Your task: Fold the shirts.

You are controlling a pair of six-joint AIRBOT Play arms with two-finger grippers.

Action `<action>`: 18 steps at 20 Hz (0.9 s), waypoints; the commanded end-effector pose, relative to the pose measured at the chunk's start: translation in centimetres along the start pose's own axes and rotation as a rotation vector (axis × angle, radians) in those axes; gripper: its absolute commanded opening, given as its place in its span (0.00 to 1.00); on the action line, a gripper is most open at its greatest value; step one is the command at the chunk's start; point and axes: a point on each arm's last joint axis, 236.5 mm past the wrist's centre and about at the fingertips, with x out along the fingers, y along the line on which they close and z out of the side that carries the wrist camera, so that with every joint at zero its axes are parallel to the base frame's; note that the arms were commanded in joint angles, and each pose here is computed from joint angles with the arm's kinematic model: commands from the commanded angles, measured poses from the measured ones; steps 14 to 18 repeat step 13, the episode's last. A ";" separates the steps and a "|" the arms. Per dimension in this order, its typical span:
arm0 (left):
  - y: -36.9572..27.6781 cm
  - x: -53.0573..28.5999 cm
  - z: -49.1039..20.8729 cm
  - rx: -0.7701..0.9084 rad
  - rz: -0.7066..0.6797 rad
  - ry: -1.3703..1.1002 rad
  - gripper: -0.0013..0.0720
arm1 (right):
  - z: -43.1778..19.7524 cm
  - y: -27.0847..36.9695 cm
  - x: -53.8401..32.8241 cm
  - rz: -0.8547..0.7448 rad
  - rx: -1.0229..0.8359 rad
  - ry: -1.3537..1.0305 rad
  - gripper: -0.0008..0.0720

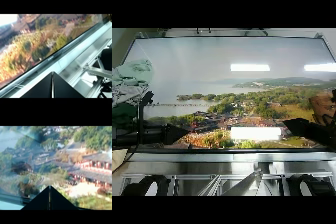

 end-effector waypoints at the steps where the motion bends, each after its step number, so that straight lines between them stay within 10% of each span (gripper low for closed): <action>1: 0.0 0.1 -1.2 0.011 0.011 -0.011 0.04 | -1.6 0.1 1.0 0.015 -0.006 0.013 0.04; 18: -0.3 -0.2 -1.0 0.030 0.017 -0.030 0.04 | -1.7 1.1 0.9 0.060 0.022 0.019 0.04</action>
